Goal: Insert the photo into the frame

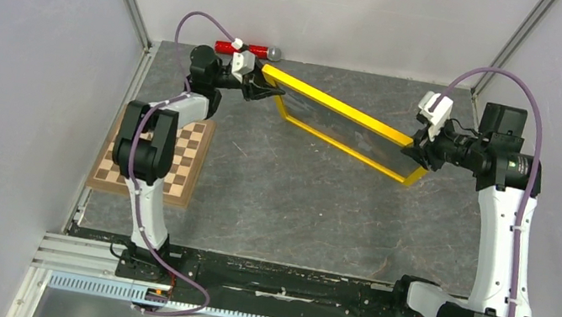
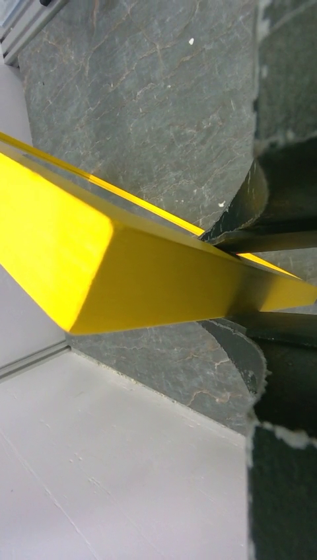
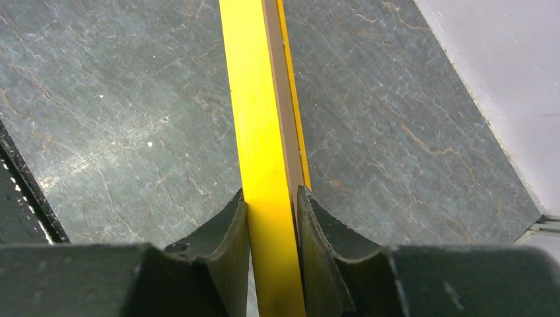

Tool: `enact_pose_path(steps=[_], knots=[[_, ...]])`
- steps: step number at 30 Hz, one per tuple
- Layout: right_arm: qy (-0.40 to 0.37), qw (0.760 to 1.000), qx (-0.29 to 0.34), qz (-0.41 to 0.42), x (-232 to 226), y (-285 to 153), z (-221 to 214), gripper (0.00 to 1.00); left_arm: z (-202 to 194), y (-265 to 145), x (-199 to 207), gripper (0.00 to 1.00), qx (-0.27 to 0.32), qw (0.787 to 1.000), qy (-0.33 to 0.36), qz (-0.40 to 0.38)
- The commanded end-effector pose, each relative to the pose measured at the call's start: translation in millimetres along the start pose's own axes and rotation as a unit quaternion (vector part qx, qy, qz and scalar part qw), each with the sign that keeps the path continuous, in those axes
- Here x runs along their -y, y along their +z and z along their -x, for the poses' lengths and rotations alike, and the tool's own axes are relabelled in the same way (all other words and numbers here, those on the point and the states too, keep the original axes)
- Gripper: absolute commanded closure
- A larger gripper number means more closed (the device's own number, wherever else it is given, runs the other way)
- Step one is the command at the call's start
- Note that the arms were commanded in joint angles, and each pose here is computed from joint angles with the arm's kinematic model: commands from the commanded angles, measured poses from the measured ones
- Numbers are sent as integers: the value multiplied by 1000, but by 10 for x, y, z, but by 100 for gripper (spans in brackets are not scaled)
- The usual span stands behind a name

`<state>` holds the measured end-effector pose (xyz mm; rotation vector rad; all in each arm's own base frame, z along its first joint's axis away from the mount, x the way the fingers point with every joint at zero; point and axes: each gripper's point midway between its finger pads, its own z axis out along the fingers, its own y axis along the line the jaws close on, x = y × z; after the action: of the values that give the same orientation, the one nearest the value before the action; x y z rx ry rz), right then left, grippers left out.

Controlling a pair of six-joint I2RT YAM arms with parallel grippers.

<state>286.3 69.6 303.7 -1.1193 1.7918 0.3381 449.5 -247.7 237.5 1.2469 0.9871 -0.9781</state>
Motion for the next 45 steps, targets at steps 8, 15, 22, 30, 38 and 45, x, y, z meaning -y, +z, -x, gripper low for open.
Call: enact_pose_path(steps=[8, 15, 22, 30, 38, 45], knots=[[13, 992, 0, -128, 563, -91, 109, 100, 362, -122, 555, 98, -11, 998, -58, -4], [11, 992, 7, -128, 574, -73, 130, 100, -21, -250, 961, 98, -158, 985, -65, -1], [12, 991, 6, -134, 572, -19, 29, 100, -83, -356, 1276, 98, -180, 981, -71, -8], [9, 990, 8, -141, 694, -30, 121, 100, 105, -399, 1536, 98, -182, 981, -65, -21], [12, 990, 13, -142, 773, -47, 226, 100, 351, -412, 1751, 98, -177, 981, -72, -42], [15, 989, 15, -144, 812, -48, 259, 100, 506, -381, 1803, 98, -173, 978, -113, -33]])
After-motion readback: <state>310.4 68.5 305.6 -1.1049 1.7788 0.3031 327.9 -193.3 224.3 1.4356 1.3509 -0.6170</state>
